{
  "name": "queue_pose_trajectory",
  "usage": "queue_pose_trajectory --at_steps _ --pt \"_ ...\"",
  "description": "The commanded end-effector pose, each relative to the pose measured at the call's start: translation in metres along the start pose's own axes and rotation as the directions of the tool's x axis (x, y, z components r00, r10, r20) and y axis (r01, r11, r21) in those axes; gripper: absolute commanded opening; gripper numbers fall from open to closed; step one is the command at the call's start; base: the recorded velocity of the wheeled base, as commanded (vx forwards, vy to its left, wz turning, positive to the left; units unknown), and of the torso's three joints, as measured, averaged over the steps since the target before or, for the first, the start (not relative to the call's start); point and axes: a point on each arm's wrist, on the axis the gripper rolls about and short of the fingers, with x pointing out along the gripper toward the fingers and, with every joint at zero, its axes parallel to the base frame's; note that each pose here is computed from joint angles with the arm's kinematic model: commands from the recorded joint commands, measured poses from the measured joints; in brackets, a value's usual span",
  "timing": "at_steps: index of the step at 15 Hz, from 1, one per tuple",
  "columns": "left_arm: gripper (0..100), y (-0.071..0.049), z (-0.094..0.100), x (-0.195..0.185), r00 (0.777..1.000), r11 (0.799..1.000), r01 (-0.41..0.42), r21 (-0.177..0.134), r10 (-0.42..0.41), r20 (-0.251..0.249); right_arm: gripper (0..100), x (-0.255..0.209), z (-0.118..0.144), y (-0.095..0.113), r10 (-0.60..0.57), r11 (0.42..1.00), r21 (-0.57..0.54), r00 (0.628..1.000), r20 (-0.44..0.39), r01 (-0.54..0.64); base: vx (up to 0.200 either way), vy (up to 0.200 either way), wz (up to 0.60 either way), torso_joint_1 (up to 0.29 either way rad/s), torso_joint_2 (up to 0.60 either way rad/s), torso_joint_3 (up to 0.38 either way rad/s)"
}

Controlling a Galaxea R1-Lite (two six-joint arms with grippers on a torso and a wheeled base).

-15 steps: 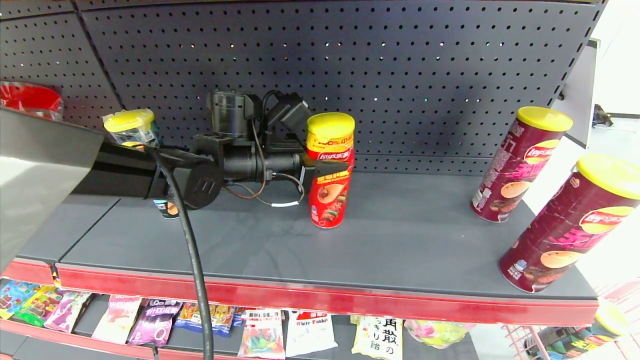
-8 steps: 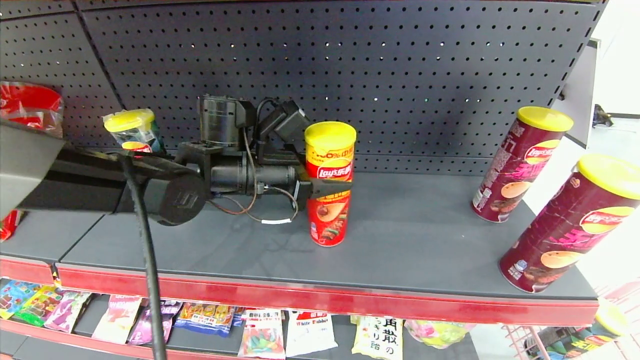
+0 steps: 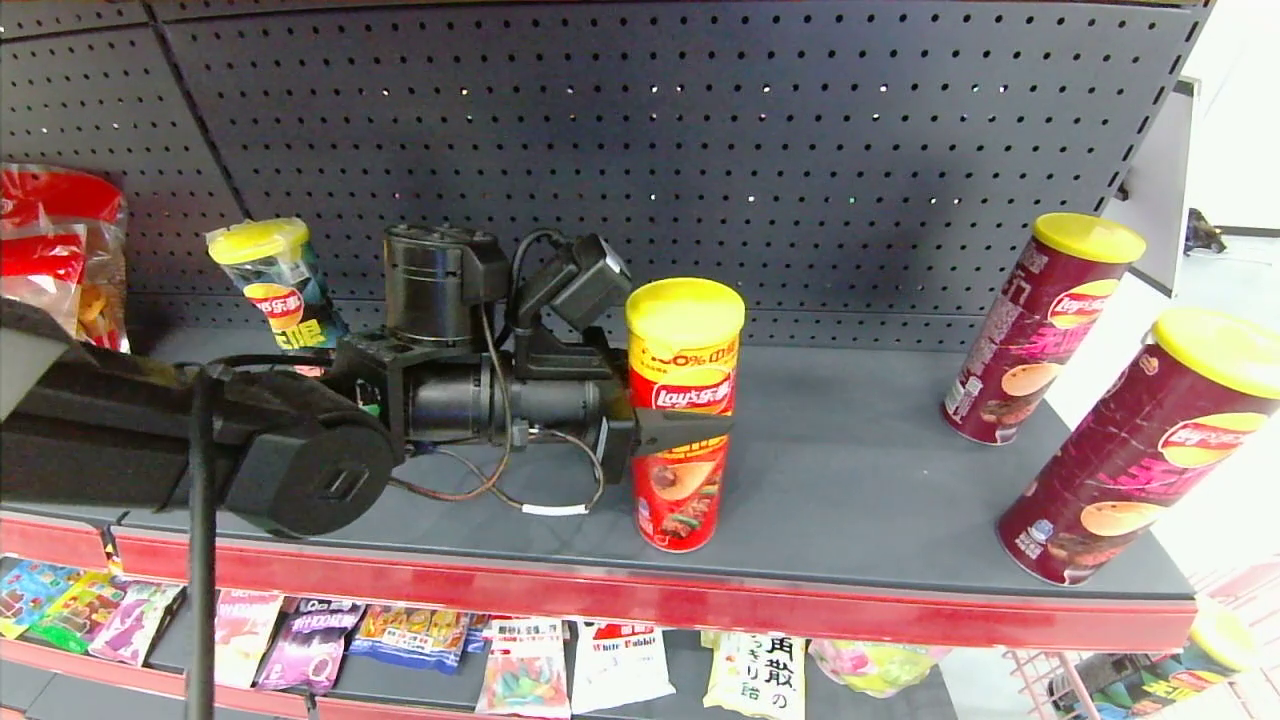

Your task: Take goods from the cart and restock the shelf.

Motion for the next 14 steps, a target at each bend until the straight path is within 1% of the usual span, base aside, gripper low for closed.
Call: queue_pose_trajectory --at_steps 1,6,7,10,14 --pt "0 -0.0034 -0.0012 0.0000 1.000 1.000 0.006 -0.004 -0.006 0.000 0 0.0001 0.0001 0.0000 0.001 1.000 0.000 1.000 -0.002 -0.001 0.000 0.000 0.00 0.000 0.00 0.000" --pt "0 -0.0038 -0.0013 0.0000 1.000 1.000 0.021 -0.003 -0.021 0.004 0 0.0006 0.0004 0.0001 0.005 1.000 0.000 1.000 -0.006 -0.005 0.000 0.000 0.00 0.000 0.00 0.000" --pt "0 -0.0048 -0.0002 -0.0003 1.000 1.000 0.028 0.002 -0.028 0.007 0 0.0006 0.0004 0.0001 0.005 1.000 0.000 1.000 -0.006 -0.005 0.000 0.000 0.00 0.000 0.00 0.000" --pt "0 -0.0070 0.0002 0.0008 0.999 0.999 0.048 0.005 -0.048 0.010 0 0.0006 0.0006 0.0000 0.005 1.000 0.000 1.000 -0.004 -0.005 0.000 0.000 0.00 0.000 0.00 0.000" --pt "0 -0.0110 -0.0058 0.0000 0.998 0.998 0.055 -0.008 -0.055 -0.006 0 0.0006 0.0009 0.0000 0.005 1.000 0.000 1.000 -0.006 -0.005 0.000 0.000 0.00 0.000 0.00 0.000"
